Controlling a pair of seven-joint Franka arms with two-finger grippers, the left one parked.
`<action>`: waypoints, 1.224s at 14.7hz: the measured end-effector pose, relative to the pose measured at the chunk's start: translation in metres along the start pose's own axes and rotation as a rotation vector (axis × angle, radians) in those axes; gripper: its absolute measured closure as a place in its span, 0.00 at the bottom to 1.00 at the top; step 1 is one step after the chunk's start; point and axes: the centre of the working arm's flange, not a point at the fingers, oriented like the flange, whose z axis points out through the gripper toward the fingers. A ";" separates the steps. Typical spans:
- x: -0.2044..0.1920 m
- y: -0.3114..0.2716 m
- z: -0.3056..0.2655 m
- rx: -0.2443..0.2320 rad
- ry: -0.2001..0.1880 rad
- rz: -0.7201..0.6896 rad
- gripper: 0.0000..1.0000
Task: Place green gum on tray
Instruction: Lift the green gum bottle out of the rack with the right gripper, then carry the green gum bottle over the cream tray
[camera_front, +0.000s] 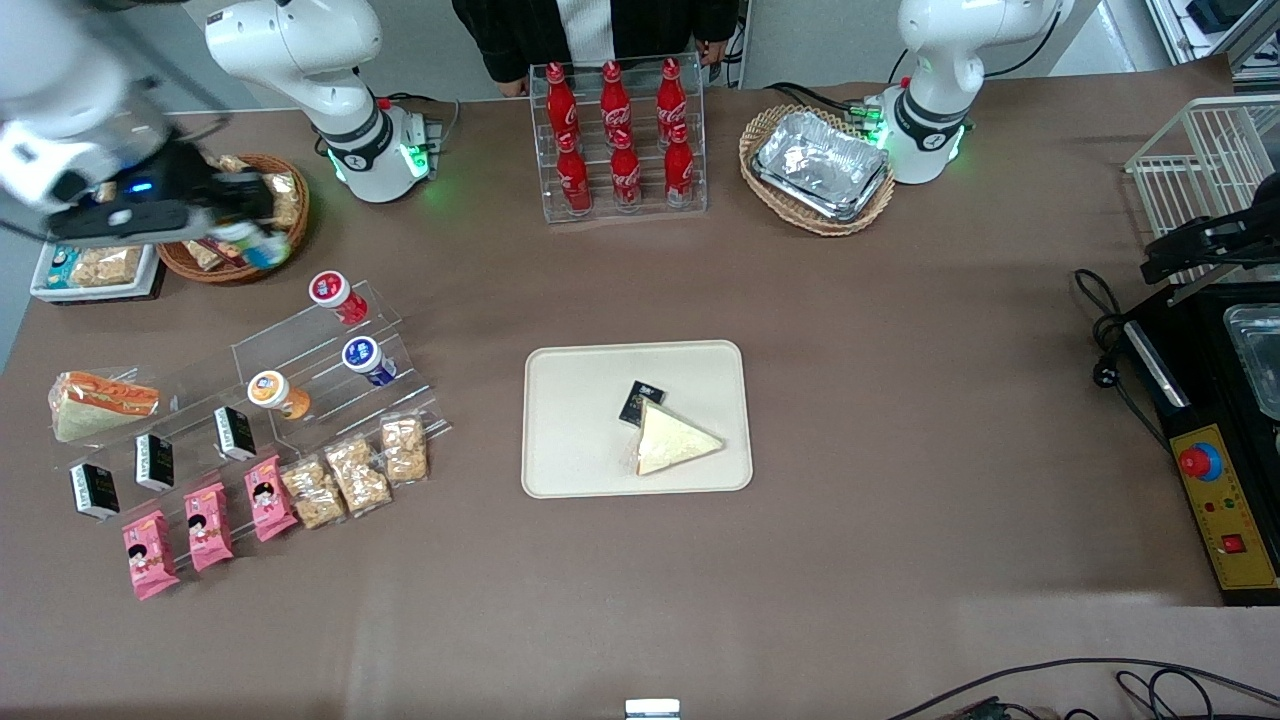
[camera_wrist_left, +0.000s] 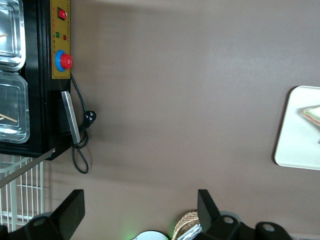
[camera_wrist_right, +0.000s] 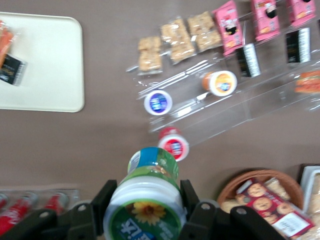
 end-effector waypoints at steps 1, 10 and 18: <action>-0.002 -0.031 0.003 0.001 -0.007 0.027 0.42; 0.045 -0.218 0.131 0.038 -0.032 0.166 0.42; 0.076 -0.295 0.273 0.008 0.032 0.196 0.42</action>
